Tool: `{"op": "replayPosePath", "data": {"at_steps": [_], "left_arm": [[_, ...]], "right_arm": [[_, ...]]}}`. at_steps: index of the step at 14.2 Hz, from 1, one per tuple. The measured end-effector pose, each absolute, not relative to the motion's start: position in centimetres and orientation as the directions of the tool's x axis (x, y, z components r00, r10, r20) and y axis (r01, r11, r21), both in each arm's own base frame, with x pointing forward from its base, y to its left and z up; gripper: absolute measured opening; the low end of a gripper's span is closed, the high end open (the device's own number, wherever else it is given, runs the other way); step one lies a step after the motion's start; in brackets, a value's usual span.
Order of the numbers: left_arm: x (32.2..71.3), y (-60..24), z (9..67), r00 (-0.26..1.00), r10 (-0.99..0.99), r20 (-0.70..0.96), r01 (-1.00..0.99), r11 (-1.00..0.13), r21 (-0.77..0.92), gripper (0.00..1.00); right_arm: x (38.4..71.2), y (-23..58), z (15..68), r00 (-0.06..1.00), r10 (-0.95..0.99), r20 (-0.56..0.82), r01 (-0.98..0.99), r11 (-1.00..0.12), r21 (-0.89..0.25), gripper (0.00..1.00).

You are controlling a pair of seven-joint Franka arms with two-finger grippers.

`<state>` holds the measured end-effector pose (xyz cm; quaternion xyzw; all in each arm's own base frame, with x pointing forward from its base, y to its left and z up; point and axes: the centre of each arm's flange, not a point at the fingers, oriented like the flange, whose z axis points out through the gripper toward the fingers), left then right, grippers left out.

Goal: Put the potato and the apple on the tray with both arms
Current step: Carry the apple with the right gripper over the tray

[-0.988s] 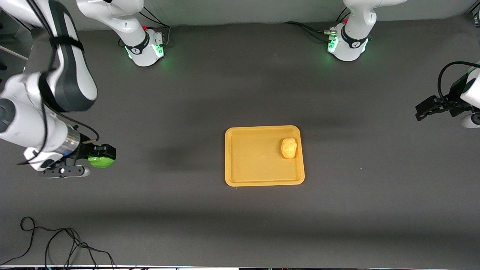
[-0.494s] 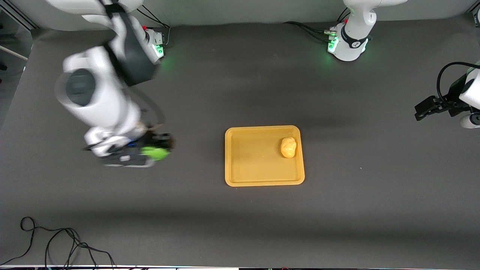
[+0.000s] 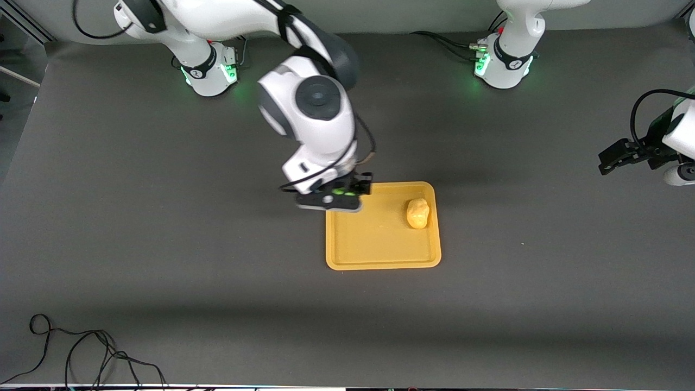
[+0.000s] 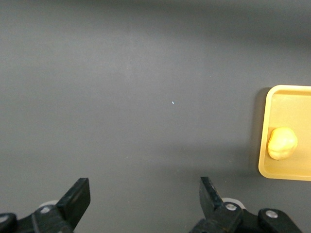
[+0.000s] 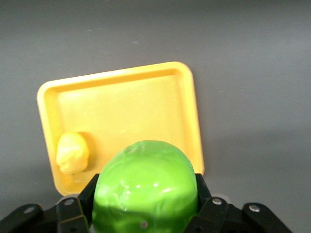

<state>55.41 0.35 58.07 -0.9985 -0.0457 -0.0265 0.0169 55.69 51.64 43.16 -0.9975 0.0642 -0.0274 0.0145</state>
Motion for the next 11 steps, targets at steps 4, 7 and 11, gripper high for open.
{"op": "replayPosePath", "data": {"at_steps": [4, 7, 11], "left_arm": [[55.5, 0.2, 58.1, 0.994, 0.090, 0.060, 0.092, -0.996, -0.022, 1.00], [55.5, 0.2, 58.1, 0.994, 0.091, 0.060, 0.092, -0.996, -0.021, 1.00], [55.5, 0.1, 58.1, 0.994, 0.090, 0.061, 0.091, -0.996, -0.019, 1.00]], "right_arm": [[55.1, 55.0, 35.8, 0.994, -0.088, 0.060, -0.087, -0.996, -0.029, 0.78], [54.8, 56.6, 28.2, 0.996, -0.055, 0.075, -0.055, -0.998, -0.003, 0.78], [54.6, 57.1, 23.3, 0.996, -0.041, 0.082, -0.041, -0.999, 0.001, 0.78]]}}
